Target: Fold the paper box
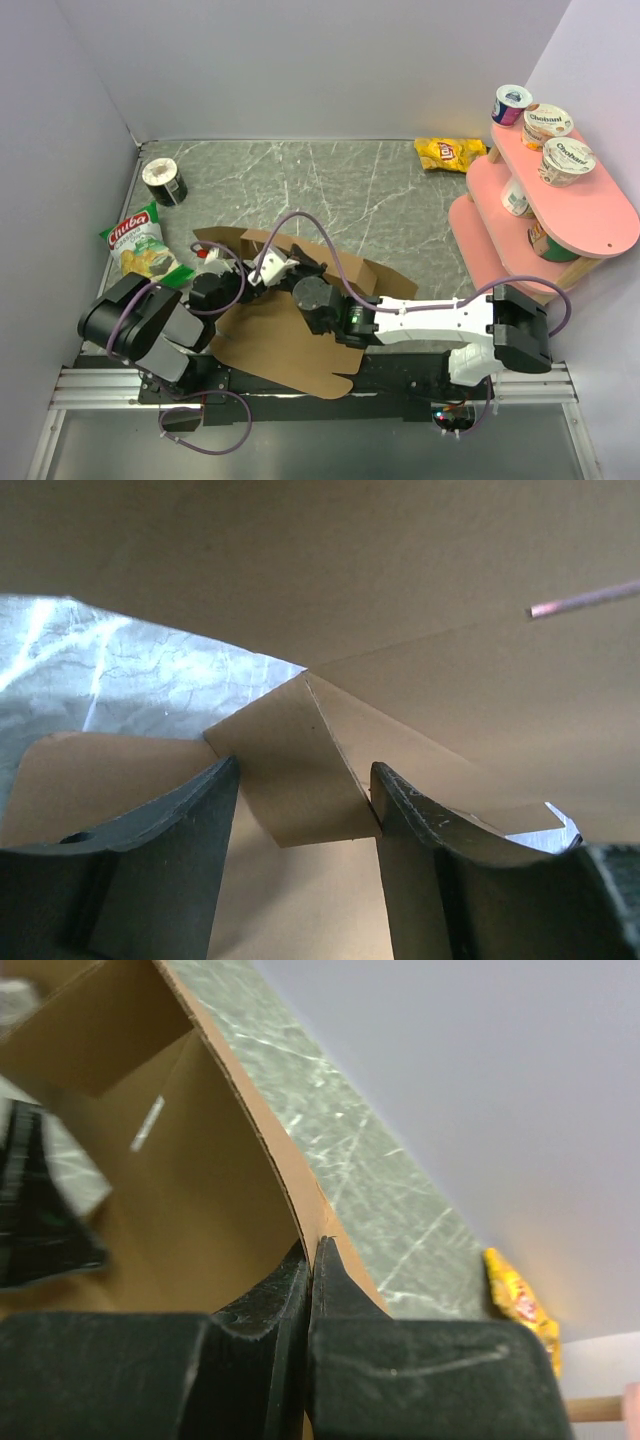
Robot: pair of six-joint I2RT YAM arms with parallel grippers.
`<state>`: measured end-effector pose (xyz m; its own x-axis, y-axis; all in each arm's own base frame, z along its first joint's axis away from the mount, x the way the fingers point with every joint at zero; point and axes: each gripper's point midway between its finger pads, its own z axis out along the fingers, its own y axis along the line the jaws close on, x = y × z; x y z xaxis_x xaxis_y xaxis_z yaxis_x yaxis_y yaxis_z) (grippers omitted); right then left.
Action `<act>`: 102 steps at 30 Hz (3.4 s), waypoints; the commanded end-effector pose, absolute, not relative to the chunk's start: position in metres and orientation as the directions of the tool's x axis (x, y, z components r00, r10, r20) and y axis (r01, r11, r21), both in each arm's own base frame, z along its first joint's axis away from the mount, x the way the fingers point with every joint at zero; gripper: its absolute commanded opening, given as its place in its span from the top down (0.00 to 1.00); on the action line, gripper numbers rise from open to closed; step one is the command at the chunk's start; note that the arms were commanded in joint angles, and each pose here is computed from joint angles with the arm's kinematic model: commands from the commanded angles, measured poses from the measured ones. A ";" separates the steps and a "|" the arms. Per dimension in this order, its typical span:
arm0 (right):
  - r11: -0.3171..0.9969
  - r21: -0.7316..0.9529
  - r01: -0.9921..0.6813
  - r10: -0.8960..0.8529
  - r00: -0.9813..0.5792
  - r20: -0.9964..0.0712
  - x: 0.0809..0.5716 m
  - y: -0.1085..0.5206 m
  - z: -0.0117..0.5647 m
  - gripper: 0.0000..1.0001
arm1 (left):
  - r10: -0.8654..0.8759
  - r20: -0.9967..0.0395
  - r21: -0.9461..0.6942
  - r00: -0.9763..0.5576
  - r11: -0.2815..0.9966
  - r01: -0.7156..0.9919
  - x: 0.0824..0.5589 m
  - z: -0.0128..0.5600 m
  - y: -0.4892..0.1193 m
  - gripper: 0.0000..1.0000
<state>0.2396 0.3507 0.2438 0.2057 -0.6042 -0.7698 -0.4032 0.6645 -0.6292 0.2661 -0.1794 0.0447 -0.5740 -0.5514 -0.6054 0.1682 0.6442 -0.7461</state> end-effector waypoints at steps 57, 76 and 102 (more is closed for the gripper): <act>0.476 -0.385 -0.791 -0.596 0.032 -0.802 0.308 0.271 0.227 1.00 | -0.542 -0.826 -0.556 -0.153 0.740 0.378 0.302 0.275 -0.123 0.04; 0.419 -0.290 -0.860 -0.577 -0.006 -0.817 0.343 0.260 0.235 1.00 | -0.425 -0.825 -0.561 -0.372 0.695 0.450 0.398 0.168 -0.128 0.01; 0.544 -0.709 -0.449 -0.721 0.182 -0.669 0.389 0.233 0.219 1.00 | -0.356 -0.831 -0.552 -0.428 0.628 0.549 0.407 0.158 -0.187 0.05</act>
<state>0.3746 0.2463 0.2095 0.1655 -0.6869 -0.7077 -0.6032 0.4972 -0.6237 0.3977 -0.1745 0.1219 -0.4912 -0.3416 -0.8012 0.4750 0.6660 -0.5752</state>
